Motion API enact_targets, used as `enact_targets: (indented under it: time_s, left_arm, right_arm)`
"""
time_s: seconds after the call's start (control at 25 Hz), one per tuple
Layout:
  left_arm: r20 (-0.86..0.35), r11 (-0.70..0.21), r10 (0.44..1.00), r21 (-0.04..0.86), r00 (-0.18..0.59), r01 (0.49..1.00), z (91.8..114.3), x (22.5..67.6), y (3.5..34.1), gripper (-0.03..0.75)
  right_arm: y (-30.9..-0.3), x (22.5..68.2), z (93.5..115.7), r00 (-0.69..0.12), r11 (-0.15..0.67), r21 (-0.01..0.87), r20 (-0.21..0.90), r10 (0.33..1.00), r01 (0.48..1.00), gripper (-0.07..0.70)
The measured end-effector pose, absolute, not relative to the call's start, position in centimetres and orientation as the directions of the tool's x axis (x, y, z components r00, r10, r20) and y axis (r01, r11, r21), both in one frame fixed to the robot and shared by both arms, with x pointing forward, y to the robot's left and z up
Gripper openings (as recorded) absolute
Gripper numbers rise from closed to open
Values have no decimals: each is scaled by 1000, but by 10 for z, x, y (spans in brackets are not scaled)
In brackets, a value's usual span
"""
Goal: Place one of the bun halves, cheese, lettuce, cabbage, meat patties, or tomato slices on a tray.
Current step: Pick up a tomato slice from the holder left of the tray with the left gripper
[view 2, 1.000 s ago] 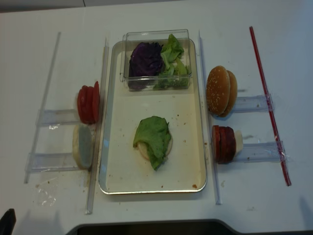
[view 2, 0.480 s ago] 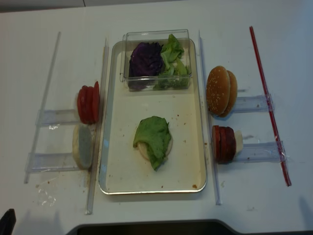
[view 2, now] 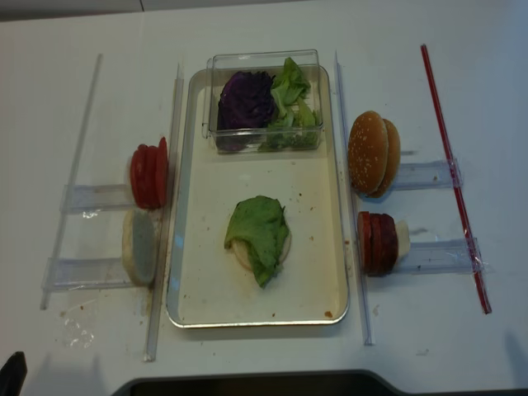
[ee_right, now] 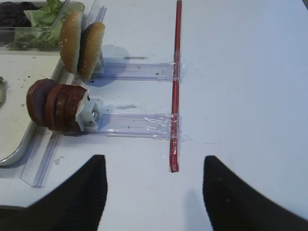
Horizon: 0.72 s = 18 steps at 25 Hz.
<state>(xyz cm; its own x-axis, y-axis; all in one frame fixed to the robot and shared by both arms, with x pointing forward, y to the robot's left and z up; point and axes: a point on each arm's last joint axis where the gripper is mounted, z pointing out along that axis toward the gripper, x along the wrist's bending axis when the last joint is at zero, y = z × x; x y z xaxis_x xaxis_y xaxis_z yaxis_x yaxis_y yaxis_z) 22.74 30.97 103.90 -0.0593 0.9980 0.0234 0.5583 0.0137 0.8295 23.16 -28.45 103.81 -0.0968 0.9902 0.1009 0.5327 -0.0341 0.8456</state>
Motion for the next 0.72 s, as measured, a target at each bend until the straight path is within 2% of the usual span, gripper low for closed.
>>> enact_targets:
  time_s: [0.28, 0.52, 0.72]
  left_arm:
    - [35, -2, 998, 840, -51, 543, 1049, 227, 310, 437]
    - [47, -12, 998, 791, -42, 612, 1082, 249, 309, 437]
    - [50, -47, 999, 768, 14, 638, 1112, 273, 306, 437]
  right_arm:
    - [-284, 232, 1038, -98, -32, 846, 99, 990, 533, 454]
    - [-284, 232, 1038, -98, -32, 846, 99, 990, 533, 454]
    - [-284, 232, 1038, -98, -32, 847, 99, 990, 531, 454]
